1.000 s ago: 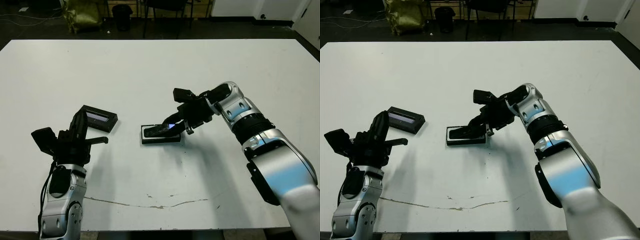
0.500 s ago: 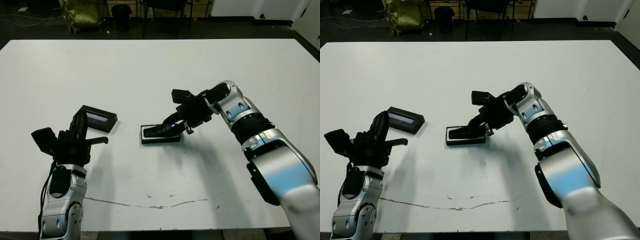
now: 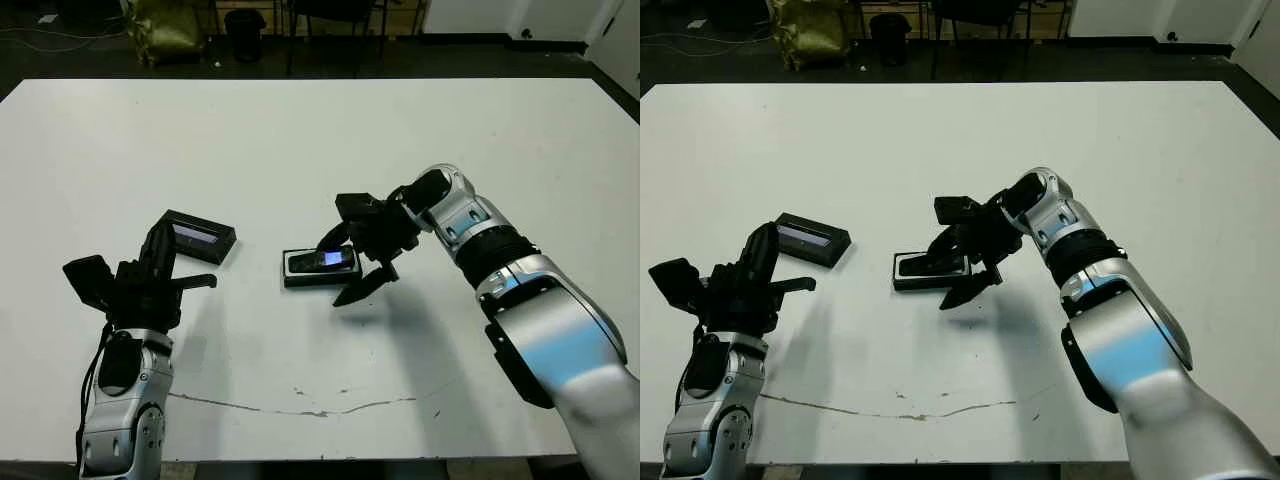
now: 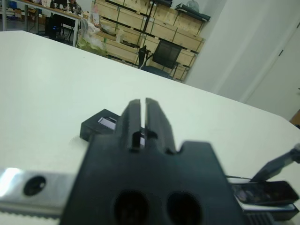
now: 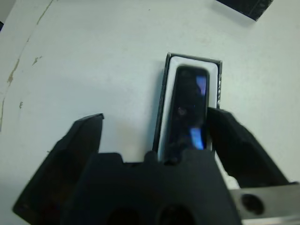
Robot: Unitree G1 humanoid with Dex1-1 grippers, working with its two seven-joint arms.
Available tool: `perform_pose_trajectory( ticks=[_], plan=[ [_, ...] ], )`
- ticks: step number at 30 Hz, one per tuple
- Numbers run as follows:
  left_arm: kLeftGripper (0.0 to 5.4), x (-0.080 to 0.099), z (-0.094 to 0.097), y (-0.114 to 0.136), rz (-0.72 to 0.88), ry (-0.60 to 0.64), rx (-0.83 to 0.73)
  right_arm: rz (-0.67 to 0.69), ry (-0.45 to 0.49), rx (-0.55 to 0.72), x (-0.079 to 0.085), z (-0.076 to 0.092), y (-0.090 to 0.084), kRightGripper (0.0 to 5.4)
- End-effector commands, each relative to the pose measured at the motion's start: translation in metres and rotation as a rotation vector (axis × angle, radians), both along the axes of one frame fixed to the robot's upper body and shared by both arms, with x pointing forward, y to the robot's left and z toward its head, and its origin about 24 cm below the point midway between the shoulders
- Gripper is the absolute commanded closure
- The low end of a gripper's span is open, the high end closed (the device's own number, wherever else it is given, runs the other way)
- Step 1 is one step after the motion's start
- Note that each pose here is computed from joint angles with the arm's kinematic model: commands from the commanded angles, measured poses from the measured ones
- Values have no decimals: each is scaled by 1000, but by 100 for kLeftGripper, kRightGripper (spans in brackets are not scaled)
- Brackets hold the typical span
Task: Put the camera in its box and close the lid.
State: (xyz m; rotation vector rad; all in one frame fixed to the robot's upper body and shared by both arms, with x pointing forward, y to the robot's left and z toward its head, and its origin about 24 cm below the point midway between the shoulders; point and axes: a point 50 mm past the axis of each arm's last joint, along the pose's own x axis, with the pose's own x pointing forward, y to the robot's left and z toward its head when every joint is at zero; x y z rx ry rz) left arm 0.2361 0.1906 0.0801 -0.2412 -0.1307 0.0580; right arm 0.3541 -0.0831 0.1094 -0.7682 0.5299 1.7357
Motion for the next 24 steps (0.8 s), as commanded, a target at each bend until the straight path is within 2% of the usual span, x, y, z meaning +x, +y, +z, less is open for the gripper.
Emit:
perform_pose_trajectory(
  ticks=[1, 6, 11, 20, 24],
  plan=[
    [540, -2, -7, 3, 4, 31, 6, -17, 19, -19, -1, -5, -3, 2],
    [540, -2, -6, 2, 6, 40, 12, -36, -7, -6, 1, -4, -4, 2],
    [540, -2, -8, 2, 5, 40, 9, -84, -39, -9, 7, 7, -6, 2],
    [540, -3, -7, 2, 10, 45, 8, -176, -53, 141, 14, 34, -16, 2],
    [540, -3, -6, 2, 13, 40, 9, -281, -137, 271, 20, 56, -30, 2]
  ],
)
